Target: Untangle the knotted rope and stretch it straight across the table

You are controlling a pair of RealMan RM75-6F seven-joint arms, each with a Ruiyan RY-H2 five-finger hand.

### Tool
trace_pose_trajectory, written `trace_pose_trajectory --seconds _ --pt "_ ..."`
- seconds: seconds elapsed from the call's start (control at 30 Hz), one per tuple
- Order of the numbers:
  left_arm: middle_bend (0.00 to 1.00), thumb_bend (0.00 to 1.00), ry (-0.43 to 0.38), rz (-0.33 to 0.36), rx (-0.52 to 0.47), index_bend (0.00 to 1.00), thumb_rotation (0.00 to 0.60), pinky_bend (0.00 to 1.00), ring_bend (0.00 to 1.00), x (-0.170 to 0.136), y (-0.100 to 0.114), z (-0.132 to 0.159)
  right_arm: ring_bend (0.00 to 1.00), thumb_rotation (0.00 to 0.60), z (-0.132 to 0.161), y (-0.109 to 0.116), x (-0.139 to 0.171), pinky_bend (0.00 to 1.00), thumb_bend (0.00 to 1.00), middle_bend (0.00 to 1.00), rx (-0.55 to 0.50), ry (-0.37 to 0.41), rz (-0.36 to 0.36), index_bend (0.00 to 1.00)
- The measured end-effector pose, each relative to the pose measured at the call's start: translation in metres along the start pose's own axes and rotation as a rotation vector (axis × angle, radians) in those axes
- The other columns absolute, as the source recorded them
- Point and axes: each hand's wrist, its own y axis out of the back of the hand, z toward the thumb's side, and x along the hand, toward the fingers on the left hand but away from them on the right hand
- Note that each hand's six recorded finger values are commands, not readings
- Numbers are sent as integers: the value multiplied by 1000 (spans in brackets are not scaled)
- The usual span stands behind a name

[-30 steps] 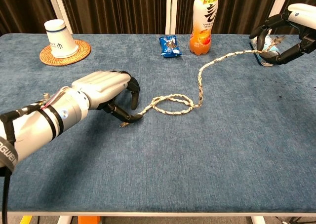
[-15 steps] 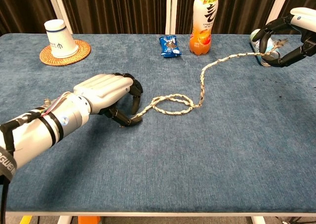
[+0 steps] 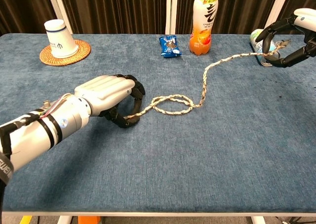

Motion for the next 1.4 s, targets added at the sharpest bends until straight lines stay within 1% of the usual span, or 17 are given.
trace_pose_trajectory --seconds 0.23,0.37,0.57,0.67,0.77,0.9,1.07,1.13,1.2,1.4 --pt "187 416 -11 14 -7 601 589 66 51 -2 3 -4 0 600 -3 6 2 0 475 235 -2 -6 -17 645" --pt "190 415 -7 40 -21 604 600 66 51 -7 11 -14 0 600 -11 14 6 0 477 235 6 -22 -33 645" --pt "193 416 31 95 -57 604 600 66 51 -20 29 -50 0 600 -35 36 18 0 482 238 8 -84 -75 651" --pt "194 415 52 121 -77 604 600 65 52 -28 37 -71 0 600 -50 41 23 0 485 238 1 -124 -82 656" --pt "194 415 78 143 -88 604 600 65 51 -35 41 -93 0 600 -60 38 26 0 486 237 -3 -148 -71 657" --pt "194 416 137 157 -91 604 600 65 51 -46 43 -128 0 600 -70 30 28 0 487 238 -10 -173 -64 657" --pt "194 415 193 172 -98 604 600 65 52 -61 41 -156 0 600 -88 26 32 0 486 238 -25 -217 -69 657" --pt "194 414 225 179 -98 604 600 65 52 -70 42 -173 0 600 -92 25 33 0 487 238 -32 -229 -72 657" --pt "194 414 243 182 -96 604 600 65 51 -76 41 -182 0 600 -95 25 35 0 487 238 -34 -237 -71 657" --pt "194 414 275 172 -92 604 600 64 51 -86 35 -199 0 600 -101 20 38 0 487 238 -39 -253 -61 657"
